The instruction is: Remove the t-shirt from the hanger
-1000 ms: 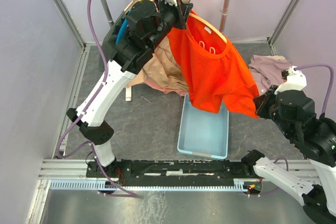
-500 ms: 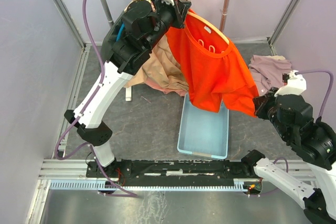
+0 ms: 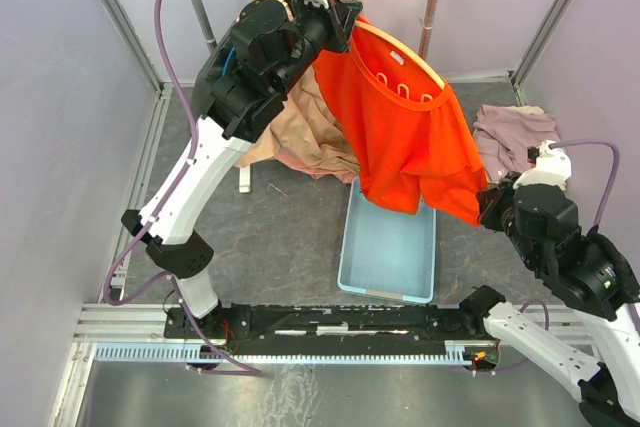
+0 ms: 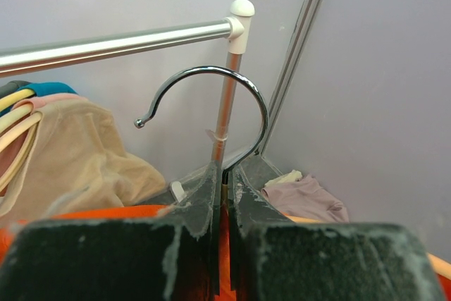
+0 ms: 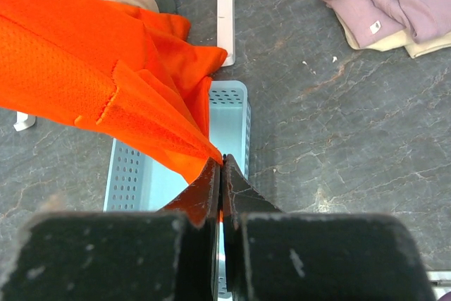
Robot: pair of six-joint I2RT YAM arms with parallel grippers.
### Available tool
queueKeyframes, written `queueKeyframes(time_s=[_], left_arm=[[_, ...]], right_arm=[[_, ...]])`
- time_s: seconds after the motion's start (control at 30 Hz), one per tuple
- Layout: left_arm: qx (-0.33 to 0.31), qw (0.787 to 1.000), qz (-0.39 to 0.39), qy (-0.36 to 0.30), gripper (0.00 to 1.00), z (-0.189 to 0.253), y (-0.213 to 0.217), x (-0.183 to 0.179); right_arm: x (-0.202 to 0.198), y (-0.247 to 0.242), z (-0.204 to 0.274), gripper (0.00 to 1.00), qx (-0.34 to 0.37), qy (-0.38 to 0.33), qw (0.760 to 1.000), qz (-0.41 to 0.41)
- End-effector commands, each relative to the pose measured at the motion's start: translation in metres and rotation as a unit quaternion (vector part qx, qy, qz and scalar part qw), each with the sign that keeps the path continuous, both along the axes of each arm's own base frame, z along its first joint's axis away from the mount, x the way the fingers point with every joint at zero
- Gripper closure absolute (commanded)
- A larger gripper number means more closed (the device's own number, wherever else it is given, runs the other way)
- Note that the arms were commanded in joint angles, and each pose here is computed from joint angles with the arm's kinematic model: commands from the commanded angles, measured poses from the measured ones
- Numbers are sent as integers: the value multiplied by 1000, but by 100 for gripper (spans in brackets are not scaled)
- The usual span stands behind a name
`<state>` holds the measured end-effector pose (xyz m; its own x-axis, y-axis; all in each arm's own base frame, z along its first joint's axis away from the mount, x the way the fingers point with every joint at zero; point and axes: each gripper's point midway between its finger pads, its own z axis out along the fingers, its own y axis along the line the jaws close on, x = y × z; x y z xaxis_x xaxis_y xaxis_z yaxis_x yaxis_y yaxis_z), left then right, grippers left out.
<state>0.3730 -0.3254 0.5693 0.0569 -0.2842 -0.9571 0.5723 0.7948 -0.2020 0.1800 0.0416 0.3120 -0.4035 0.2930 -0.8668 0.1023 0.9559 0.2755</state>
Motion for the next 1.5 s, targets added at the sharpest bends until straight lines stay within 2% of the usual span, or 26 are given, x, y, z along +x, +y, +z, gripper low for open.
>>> queueKeyframes(time_s=[0.0, 0.6, 0.77, 0.93, 1.07, 1.13, 1.27, 1.47], left_arm=[[-130, 989, 21, -73, 97, 91, 53, -31], [-182, 980, 28, -80, 97, 107, 68, -34], [-176, 981, -5, -81, 97, 105, 53, -36], [-147, 986, -61, -59, 97, 82, 23, -34], [-141, 986, -83, -45, 97, 68, 11, -34], [-137, 986, -88, -41, 97, 65, 9, -33], [-127, 987, -97, -35, 97, 59, 5, -34], [-126, 986, -107, -33, 97, 58, 3, -38]], right_arm=[[-7, -15, -10, 99, -3, 1, 999, -32], [-14, -16, -37, 99, 22, 0, 999, -37], [-5, -4, -16, 99, 31, -28, 999, -10], [5, 7, 29, 76, 13, -71, 997, 33], [6, 12, 66, 53, 9, -109, 992, 57], [6, 12, 83, 46, 8, -132, 989, 65], [5, 13, 123, 42, 1, -182, 980, 84], [16, 22, 152, 40, -34, -204, 972, 107]])
